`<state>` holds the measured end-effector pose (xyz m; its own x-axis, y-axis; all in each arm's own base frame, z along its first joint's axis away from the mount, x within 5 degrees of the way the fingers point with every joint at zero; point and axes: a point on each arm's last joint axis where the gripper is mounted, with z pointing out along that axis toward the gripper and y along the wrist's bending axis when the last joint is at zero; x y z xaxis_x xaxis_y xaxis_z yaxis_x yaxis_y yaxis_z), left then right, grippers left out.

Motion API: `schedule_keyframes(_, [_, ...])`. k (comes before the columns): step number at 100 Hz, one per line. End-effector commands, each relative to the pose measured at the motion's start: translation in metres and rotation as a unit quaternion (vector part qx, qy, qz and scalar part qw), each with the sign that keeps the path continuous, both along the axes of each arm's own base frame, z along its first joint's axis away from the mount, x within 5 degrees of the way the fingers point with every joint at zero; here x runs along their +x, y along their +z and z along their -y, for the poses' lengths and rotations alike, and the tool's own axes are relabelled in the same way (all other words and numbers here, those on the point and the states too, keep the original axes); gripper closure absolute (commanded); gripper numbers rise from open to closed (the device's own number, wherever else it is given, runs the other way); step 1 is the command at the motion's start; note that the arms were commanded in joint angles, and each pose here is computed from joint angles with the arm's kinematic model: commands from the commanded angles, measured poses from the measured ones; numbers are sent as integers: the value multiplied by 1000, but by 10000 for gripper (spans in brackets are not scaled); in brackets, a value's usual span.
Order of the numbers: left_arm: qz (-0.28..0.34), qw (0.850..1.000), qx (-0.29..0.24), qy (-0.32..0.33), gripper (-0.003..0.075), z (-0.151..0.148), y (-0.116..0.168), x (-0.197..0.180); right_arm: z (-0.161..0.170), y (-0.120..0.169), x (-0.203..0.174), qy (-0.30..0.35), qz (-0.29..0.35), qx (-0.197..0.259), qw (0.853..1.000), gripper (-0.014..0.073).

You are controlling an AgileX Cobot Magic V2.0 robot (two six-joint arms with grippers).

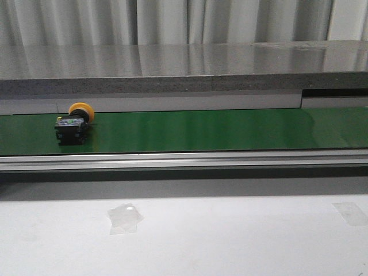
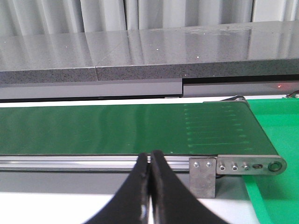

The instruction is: Move button from left to right

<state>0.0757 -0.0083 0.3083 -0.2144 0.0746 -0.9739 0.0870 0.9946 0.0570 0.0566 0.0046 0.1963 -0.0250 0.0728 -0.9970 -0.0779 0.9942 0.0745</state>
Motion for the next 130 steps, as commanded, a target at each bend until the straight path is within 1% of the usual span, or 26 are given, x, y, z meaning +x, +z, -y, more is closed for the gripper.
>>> schedule_keyframes(1, [43, 999, -14, 13, 119, -2, 11, 2, 0, 14, -3, -1, 59, 1, 998, 663])
schedule_keyframes(6, [42, 999, -14, 13, 167, -2, 10, 2, 0, 14, -3, -1, 59, 1, 998, 663])
schedule_keyframes(13, [41, 999, -14, 13, 270, -2, 10, 2, 0, 14, -3, -1, 59, 1, 998, 663])
schedule_keyframes(18, [41, 999, -14, 13, 375, -2, 10, 2, 0, 14, -3, -1, 59, 1, 998, 663])
schedule_keyframes(20, [41, 999, -14, 13, 404, -2, 10, 2, 0, 14, -3, -1, 59, 1, 998, 663])
schedule_keyframes(32, [41, 999, -14, 13, 676, -2, 10, 2, 0, 14, -3, -1, 59, 1, 998, 663])
schedule_keyframes(36, [41, 999, -14, 13, 743, -2, 10, 2, 0, 14, -3, -1, 59, 1, 998, 663])
schedule_keyframes(68, [41, 999, -14, 13, 740, -2, 10, 2, 0, 14, -3, -1, 59, 1, 998, 663])
schedule_keyframes(78, [41, 999, -14, 13, 740, -2, 10, 2, 1, 19, -3, -2, 89, 3, 996, 663])
schedule_keyframes(90, [41, 999, -14, 13, 740, -2, 10, 2, 1, 30, -5, -3, 141, 9, 990, 663])
schedule_keyframes(95, [41, 999, -14, 13, 740, -2, 10, 2, 1, 35, -7, -3, 147, 15, 989, 663])
schedule_keyframes(102, [41, 999, -14, 13, 740, -2, 10, 2, 1, 43, -8, -2, 140, 18, 990, 663])
schedule_keyframes(104, [41, 999, -14, 13, 740, -2, 10, 2, 1, 44, -7, -2, 130, 18, 991, 663])
schedule_keyframes(116, [41, 999, -14, 13, 740, -2, 10, 2, 1, 69, -7, 1, 104, 19, 994, 663])
schedule_keyframes(118, [41, 999, -14, 13, 740, -2, 10, 2, 0, 70, -6, 1, 87, 18, 996, 663])
schedule_keyframes(123, [41, 999, -14, 13, 740, -2, 10, 2, 0, 85, -5, 2, 71, 16, 997, 663])
schedule_keyframes(125, [41, 999, -14, 13, 740, -2, 10, 2, 0, 86, -3, 3, 49, 14, 999, 663])
schedule_keyframes(130, [41, 999, -14, 13, 740, -2, 10, 2, -1, 101, 0, 5, 26, 12, 1000, 663])
